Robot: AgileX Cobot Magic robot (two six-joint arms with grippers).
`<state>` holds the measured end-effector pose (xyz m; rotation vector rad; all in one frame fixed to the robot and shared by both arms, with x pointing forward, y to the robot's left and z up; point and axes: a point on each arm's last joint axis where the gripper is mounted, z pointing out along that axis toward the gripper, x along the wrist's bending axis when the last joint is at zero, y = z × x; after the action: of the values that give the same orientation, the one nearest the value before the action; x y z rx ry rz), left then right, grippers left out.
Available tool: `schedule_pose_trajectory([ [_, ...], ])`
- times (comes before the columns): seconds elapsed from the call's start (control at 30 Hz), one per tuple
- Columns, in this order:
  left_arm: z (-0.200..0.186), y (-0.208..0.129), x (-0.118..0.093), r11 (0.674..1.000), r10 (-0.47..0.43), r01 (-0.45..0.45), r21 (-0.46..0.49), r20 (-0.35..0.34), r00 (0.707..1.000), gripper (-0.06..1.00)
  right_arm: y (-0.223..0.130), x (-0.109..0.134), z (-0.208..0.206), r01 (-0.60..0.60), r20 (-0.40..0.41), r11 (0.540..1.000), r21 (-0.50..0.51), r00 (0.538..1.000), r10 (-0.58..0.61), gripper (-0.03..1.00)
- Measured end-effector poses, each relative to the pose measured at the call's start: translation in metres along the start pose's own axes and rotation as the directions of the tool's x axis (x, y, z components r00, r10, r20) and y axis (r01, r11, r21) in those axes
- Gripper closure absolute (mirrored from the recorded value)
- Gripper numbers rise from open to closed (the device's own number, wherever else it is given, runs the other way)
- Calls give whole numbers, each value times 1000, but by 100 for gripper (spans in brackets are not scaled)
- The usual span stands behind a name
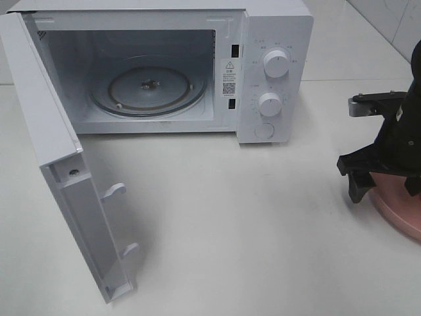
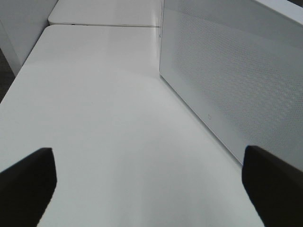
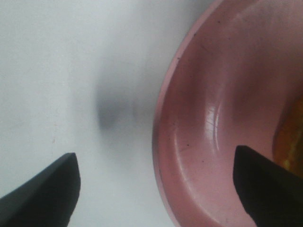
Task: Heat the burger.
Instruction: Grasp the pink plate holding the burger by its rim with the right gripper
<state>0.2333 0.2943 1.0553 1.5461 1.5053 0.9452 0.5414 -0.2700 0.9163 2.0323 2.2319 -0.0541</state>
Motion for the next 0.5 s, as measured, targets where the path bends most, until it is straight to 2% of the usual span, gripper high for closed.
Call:
schedule_pose_trajectory([
  [0.23, 0, 0, 0, 1000, 0, 0, 0, 0, 1000, -5, 5, 2, 11, 2, -10, 1000, -26, 1000, -3, 13],
  [0.5, 0, 0, 0, 1000, 0, 0, 0, 0, 1000, -5, 7, 5, 28, 10, -12, 1000, 0, 1000, -10, 14],
])
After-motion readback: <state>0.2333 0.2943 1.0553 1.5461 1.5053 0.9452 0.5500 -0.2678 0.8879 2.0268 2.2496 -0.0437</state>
